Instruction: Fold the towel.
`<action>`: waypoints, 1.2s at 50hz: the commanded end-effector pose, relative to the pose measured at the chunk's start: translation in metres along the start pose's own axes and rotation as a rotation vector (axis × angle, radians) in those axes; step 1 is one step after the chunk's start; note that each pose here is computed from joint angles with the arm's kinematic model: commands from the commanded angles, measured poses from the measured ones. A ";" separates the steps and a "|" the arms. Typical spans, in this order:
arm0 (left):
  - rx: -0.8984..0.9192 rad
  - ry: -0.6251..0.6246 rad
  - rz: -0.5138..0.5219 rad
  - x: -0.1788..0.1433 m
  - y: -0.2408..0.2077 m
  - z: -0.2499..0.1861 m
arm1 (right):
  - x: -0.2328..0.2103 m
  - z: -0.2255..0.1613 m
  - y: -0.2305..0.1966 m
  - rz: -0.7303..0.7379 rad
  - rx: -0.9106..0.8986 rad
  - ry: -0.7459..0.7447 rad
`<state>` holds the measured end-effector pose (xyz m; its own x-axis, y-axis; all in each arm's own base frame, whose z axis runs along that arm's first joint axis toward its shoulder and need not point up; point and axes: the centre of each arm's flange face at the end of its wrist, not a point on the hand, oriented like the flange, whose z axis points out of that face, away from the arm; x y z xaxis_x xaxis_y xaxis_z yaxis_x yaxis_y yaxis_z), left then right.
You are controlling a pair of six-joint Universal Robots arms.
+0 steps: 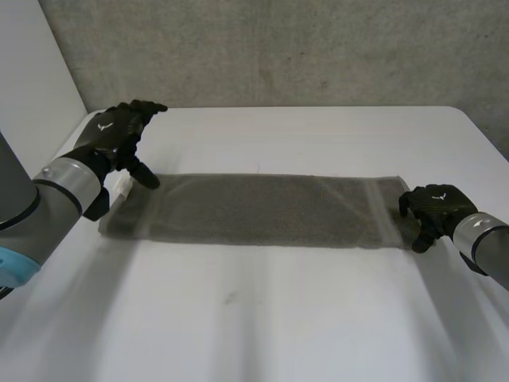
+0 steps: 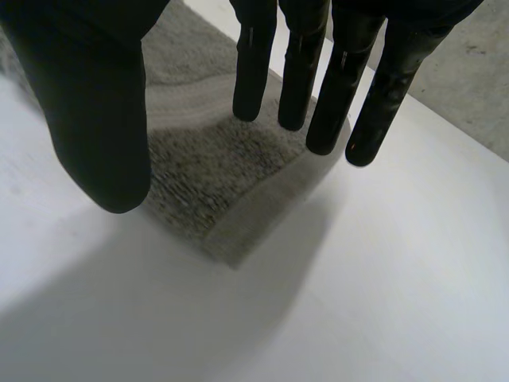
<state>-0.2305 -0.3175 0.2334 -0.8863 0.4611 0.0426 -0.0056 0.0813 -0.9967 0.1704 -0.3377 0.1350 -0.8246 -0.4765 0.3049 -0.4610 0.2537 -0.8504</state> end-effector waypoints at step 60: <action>-0.076 -0.004 -0.016 0.004 0.013 -0.017 | -0.231 -0.031 -0.099 -0.475 0.609 -0.307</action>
<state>-0.2265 -0.2986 0.2228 -0.8876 0.4562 0.0632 0.0177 0.1709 -0.9851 0.3575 -0.2643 0.2063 -0.5476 -0.5632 0.6188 -0.4149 -0.4594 -0.7853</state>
